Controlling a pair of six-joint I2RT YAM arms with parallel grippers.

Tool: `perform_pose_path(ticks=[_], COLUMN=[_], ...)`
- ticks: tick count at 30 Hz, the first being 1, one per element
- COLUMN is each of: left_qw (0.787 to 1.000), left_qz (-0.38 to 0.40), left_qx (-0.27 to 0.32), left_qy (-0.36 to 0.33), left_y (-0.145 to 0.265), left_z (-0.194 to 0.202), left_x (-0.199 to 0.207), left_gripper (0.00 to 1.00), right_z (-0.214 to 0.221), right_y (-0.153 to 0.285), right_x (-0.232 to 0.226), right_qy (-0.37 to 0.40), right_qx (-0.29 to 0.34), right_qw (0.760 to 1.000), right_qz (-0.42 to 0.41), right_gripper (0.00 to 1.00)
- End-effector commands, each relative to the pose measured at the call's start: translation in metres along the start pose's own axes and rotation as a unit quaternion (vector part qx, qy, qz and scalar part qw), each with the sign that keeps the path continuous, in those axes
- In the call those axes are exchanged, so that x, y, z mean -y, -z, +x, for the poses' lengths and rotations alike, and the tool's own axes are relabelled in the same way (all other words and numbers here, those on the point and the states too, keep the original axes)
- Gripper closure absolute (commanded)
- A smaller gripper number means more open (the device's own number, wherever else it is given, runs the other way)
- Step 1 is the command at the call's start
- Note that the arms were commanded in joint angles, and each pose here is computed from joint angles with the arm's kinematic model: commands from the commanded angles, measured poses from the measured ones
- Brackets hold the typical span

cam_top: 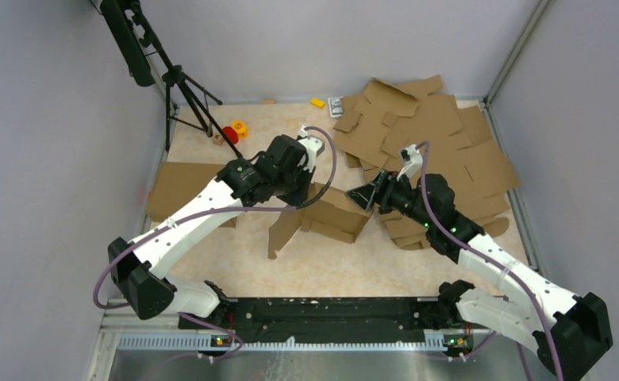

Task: Fold the paper box
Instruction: Fold the paper box at the center of the board.

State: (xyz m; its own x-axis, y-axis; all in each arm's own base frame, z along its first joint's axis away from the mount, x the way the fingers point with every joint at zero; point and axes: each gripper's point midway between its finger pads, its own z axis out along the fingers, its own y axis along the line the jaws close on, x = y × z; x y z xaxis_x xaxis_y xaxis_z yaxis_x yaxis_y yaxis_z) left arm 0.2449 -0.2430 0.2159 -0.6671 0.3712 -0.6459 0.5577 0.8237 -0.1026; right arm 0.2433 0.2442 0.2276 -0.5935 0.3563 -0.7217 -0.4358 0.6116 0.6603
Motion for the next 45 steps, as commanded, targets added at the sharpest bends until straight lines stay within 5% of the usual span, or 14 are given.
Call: perform_pose_path(ticks=[1, 3, 11, 32, 36, 41, 45], left_qw=[0.998, 0.998, 0.998, 0.981, 0.982, 0.991, 0.994], left_qz=[0.031, 0.027, 0.029, 0.165, 0.161, 0.126, 0.104], left_qx=[0.056, 0.050, 0.027, 0.092, 0.099, 0.045, -0.003], left_qy=[0.015, 0.005, -0.041, -0.051, -0.025, 0.026, 0.036], left_y=[0.000, 0.001, -0.002, 0.033, 0.035, 0.010, -0.012], left_z=[-0.033, -0.034, -0.027, -0.039, -0.044, -0.027, -0.013], left_x=[0.015, 0.012, 0.004, 0.021, 0.011, -0.011, -0.025], left_gripper=[0.84, 0.82, 0.81, 0.82, 0.82, 0.81, 0.68], right_z=[-0.003, -0.002, -0.008, 0.050, 0.043, 0.025, 0.032], right_y=[0.007, 0.010, 0.030, 0.027, 0.026, 0.029, 0.038], right_x=[-0.005, -0.004, -0.006, 0.009, 0.019, 0.067, 0.062], right_qy=[0.048, 0.080, 0.159, 0.197, 0.190, 0.148, 0.148], right_qx=[0.003, 0.000, 0.034, 0.032, 0.041, 0.033, -0.014], right_qw=[0.999, 0.997, 0.986, 0.970, 0.975, 0.986, 0.986], right_qz=[-0.005, -0.009, -0.037, -0.141, -0.103, 0.070, 0.079], right_gripper=[0.25, 0.15, 0.05, 0.07, 0.07, 0.05, 0.06])
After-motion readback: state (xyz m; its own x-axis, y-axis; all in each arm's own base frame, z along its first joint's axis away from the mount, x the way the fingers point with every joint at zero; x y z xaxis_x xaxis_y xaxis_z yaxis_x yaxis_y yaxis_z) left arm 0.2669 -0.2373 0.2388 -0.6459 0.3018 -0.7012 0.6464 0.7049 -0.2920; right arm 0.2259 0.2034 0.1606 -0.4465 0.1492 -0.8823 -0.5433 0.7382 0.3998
